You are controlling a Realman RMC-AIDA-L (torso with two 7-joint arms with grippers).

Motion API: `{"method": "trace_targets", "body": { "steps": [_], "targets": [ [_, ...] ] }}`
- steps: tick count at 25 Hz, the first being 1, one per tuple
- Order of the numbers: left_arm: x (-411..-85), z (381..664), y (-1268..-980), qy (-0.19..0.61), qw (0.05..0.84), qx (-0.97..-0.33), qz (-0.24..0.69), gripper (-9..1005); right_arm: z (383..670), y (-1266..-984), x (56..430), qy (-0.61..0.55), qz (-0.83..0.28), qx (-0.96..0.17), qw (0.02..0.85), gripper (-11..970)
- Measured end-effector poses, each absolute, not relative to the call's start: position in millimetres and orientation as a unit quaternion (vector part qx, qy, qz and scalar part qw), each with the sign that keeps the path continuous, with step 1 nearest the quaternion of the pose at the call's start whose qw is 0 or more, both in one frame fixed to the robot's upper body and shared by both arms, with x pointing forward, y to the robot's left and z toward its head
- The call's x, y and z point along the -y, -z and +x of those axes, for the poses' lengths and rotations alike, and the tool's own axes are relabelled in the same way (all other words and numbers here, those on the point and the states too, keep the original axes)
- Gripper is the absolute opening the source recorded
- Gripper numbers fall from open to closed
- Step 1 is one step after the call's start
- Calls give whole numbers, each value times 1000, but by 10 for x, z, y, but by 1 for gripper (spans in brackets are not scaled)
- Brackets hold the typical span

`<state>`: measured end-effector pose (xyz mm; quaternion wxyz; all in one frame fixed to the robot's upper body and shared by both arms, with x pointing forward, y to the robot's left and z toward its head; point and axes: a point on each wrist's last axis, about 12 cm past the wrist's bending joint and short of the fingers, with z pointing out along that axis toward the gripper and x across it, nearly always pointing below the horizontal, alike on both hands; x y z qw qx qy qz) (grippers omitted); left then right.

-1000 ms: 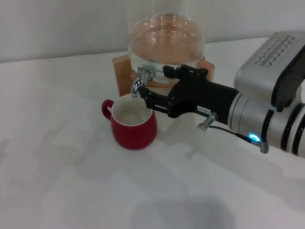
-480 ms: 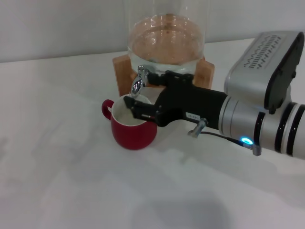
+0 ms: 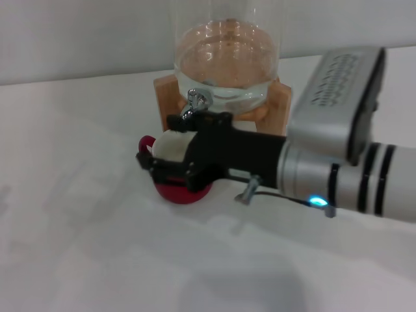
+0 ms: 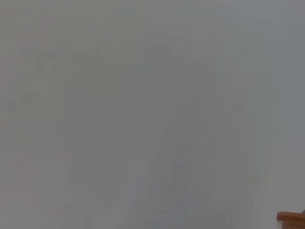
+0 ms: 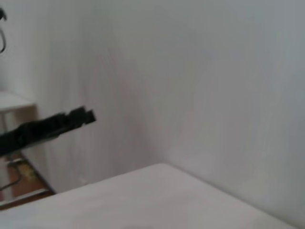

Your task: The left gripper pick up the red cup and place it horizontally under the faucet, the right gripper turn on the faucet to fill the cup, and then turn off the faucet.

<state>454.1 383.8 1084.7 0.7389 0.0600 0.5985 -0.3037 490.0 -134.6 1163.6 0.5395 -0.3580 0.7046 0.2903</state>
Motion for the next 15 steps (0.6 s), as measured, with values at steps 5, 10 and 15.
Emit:
{"method": "trace_targets", "body": {
  "steps": [5, 10, 15],
  "targets": [
    [-3820, 4549, -10840, 308, 738, -598, 59, 864, 4946, -11587, 1244, -296, -380, -701, 526, 736],
    [-3831, 4506, -10823, 306, 738, -599, 55, 864, 4917, -11648, 1231, -293, -388, -691, 535, 736],
    [-3826, 4502, -10821, 308, 737, -599, 55, 864, 4936, -11639, 1233, -288, -388, -692, 537, 736]
  ]
}}
